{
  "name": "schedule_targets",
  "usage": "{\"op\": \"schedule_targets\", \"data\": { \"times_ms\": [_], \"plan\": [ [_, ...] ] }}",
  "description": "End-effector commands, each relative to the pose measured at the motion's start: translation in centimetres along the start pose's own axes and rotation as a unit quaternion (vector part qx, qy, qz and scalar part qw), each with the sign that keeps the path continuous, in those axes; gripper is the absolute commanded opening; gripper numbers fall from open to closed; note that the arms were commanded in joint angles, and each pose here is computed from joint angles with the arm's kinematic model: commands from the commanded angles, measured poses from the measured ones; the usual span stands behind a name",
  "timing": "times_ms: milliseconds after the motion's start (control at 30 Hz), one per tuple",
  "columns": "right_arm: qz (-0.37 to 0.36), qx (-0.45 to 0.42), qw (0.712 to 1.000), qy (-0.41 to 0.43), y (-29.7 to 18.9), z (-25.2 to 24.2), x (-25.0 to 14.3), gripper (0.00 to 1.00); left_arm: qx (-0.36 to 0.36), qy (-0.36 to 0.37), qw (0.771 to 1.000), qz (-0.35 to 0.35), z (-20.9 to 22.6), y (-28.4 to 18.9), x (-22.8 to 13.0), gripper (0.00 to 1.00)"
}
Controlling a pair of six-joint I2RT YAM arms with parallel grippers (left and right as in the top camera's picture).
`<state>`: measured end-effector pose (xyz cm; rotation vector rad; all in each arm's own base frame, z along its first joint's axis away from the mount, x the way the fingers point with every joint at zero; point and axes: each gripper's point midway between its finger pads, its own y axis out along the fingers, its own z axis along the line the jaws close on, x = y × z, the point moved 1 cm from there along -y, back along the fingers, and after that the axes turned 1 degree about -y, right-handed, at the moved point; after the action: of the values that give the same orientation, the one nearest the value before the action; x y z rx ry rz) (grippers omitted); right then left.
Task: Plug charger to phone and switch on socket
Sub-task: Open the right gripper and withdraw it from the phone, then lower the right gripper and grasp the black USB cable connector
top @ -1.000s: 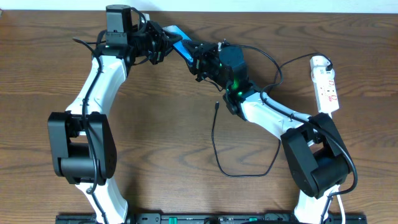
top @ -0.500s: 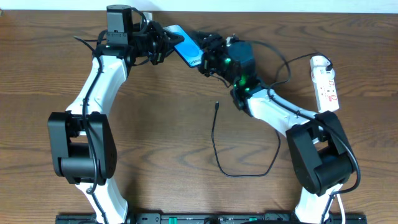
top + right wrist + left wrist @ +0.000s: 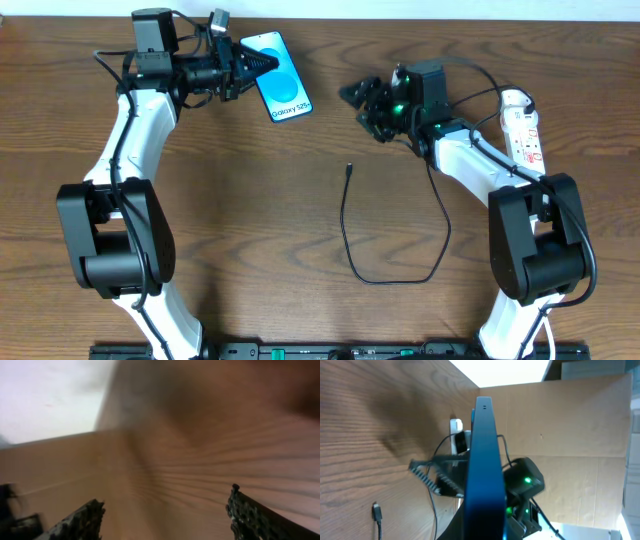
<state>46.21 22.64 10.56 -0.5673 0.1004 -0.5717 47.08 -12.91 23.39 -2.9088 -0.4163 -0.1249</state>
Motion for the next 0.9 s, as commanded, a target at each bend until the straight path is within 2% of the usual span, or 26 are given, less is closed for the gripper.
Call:
{"op": "schedule_targets", "data": {
  "times_ms": [0, 200, 433, 600, 867],
  "plan": [
    [0.024, -0.035, 0.996, -0.079, -0.6, -1.4, -1.2, 0.78, -0.013, 0.037, 0.999, 0.007, -1.1, -0.3, -0.4, 0.08],
    [0.073, -0.089, 0.985, -0.132, -1.2, -4.4, -3.1, 0.71, 0.011, 0.052, 0.998, -0.017, -0.4, -0.3, 0.5, 0.08],
    [0.128, -0.144, 0.975, -0.108, -2.1, -8.0, -5.7, 0.56, 0.015, 0.047, 0.998, -0.037, 0.1, -2.1, 1.5, 0.07],
    [0.164, -0.149, 0.972, -0.082, -2.4, -10.2, -8.0, 0.55, 0.015, 0.039, 0.998, -0.039, 0.3, -2.7, 1.5, 0.08],
    [0.182, -0.153, 0.969, -0.072, -1.6, -12.0, -11.3, 0.55, 0.015, 0.039, 0.998, -0.039, 0.3, -2.7, 1.5, 0.07]
  ]
}}
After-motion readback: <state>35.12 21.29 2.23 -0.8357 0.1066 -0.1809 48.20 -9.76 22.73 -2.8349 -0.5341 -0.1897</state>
